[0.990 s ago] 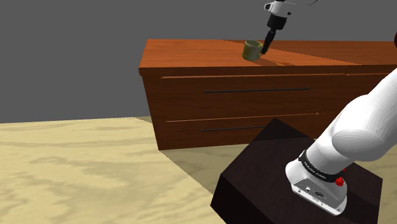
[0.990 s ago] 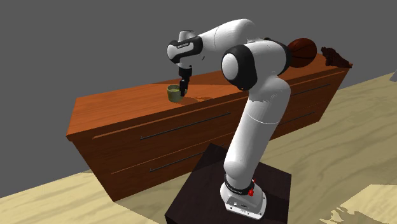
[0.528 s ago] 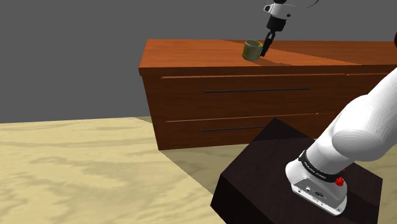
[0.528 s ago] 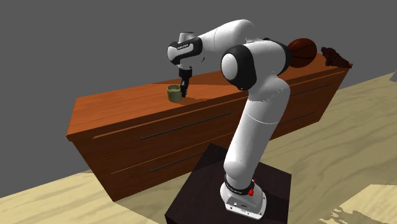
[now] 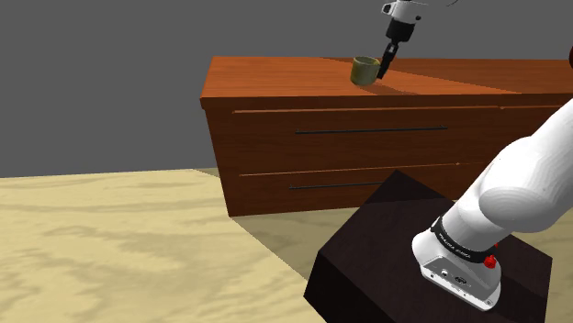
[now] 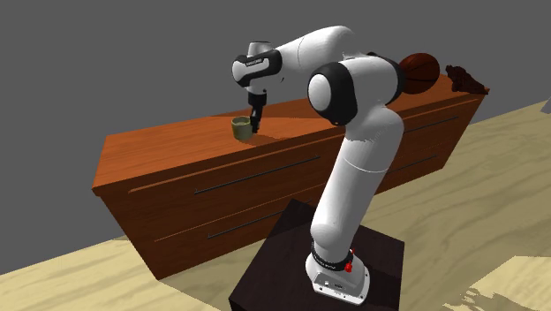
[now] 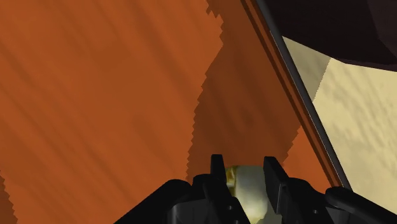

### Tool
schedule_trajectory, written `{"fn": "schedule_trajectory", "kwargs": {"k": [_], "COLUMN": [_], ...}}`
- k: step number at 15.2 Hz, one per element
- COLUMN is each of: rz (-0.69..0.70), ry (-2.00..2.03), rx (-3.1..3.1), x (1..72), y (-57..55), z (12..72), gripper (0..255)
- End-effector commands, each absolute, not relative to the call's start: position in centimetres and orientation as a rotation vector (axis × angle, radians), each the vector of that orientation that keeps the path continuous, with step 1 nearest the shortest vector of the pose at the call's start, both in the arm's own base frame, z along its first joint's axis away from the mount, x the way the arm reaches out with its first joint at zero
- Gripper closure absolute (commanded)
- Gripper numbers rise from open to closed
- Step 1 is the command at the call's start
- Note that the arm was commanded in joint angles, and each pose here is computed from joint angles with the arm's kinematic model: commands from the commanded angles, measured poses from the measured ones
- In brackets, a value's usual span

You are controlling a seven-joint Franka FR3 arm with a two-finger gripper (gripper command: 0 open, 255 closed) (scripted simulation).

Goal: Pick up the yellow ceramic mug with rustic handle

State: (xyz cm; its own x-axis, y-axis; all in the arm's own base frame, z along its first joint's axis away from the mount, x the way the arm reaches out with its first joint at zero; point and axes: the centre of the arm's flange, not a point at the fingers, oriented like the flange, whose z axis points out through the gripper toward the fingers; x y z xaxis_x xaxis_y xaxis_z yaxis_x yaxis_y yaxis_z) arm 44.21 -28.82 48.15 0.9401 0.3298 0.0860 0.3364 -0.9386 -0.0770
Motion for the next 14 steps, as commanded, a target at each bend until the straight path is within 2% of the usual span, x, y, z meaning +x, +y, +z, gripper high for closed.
{"fn": "schedule_trajectory", "kwargs": {"k": [1,14], "rz": [-0.11,-0.11], "ry": [-0.517,-0.517], "rx": [-3.005,-3.005], "x": [44.2,44.2], "y": [-28.8,-28.8], "z": [49.2,55.0], "gripper": [255,255]}}
